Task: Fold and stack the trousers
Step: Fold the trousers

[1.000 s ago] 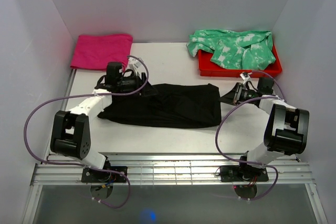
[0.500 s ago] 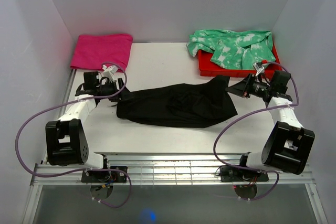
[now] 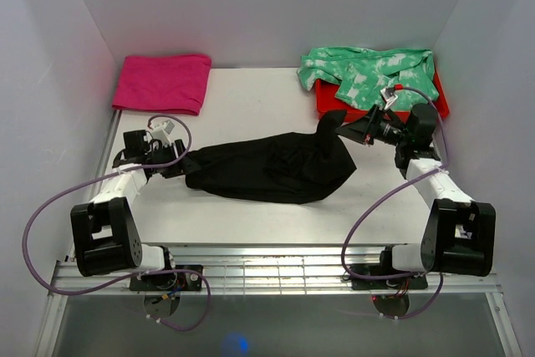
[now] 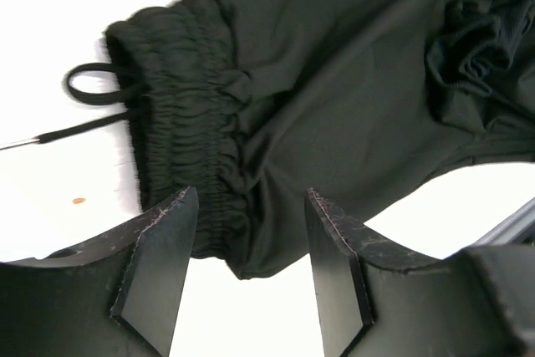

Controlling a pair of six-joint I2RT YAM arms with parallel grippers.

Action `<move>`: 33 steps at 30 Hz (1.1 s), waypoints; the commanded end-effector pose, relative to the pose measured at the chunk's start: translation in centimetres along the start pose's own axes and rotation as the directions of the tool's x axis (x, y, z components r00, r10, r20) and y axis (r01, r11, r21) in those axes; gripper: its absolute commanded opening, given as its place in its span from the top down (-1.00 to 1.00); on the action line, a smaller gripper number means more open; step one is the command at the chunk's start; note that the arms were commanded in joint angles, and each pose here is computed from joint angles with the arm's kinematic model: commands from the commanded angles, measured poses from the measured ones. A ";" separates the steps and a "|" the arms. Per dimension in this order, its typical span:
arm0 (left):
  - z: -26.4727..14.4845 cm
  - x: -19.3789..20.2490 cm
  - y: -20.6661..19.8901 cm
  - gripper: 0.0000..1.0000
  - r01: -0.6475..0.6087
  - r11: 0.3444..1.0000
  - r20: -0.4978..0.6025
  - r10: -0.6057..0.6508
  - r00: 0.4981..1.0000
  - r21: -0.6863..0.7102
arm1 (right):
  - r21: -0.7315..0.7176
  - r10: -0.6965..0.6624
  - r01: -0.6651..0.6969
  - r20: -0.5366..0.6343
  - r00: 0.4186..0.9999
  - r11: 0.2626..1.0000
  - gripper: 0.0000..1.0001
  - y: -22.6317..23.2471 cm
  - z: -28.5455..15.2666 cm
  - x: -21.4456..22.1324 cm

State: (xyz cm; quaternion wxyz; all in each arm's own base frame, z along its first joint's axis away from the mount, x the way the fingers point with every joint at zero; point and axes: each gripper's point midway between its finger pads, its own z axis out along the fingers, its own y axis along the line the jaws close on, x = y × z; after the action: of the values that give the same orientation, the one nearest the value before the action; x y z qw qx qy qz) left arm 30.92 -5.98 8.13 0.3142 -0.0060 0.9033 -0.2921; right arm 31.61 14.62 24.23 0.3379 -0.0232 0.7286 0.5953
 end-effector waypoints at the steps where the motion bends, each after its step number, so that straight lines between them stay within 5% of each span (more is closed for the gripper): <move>1: -0.9 -1.6 0.5 -0.28 -0.010 1.000 0.088 0.010 0.996 -0.010 | -0.037 -0.075 0.078 0.081 0.994 0.996 0.85 2.7 2.1 -3.1; 13: 2.7 0.8 1.9 0.18 0.089 0.992 -0.019 -0.088 0.996 0.087 | -0.140 -0.056 0.053 -0.017 0.998 0.989 0.84 5.5 11.8 -0.9; 21: 3.5 2.6 1.4 0.70 0.140 0.977 -0.073 -0.130 0.989 0.159 | -0.152 -0.083 0.062 -0.133 0.988 0.986 0.85 6.1 18.6 2.1; 33: 3.9 4.0 0.6 1.00 0.137 0.971 -0.123 -0.114 0.986 0.197 | -0.166 -0.092 0.044 -0.294 0.951 0.985 0.85 5.5 27.7 9.2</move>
State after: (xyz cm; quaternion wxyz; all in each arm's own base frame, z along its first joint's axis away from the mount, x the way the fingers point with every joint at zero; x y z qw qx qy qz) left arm 31.15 -7.46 3.74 0.2605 -0.0266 0.8814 -0.3931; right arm 34.88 42.34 21.11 0.2204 -0.1444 0.7334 0.6267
